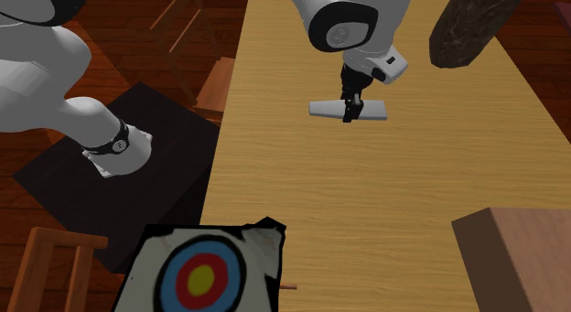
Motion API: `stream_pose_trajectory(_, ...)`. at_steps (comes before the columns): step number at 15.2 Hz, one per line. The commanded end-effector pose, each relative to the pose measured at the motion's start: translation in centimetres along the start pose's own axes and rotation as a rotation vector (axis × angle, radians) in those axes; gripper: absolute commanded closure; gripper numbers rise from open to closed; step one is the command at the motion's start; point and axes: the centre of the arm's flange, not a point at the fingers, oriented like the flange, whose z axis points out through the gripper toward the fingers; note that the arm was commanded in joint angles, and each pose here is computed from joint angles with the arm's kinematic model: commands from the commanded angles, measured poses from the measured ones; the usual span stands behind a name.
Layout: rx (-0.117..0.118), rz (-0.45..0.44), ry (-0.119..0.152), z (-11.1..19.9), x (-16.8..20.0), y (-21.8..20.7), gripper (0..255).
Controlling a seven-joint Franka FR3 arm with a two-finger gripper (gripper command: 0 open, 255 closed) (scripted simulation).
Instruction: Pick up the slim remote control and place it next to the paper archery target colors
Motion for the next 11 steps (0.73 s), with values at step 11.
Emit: stream_pose_trajectory(11, 0.0, 0.0, 0.0, -4.2, 0.0, 0.0, 255)
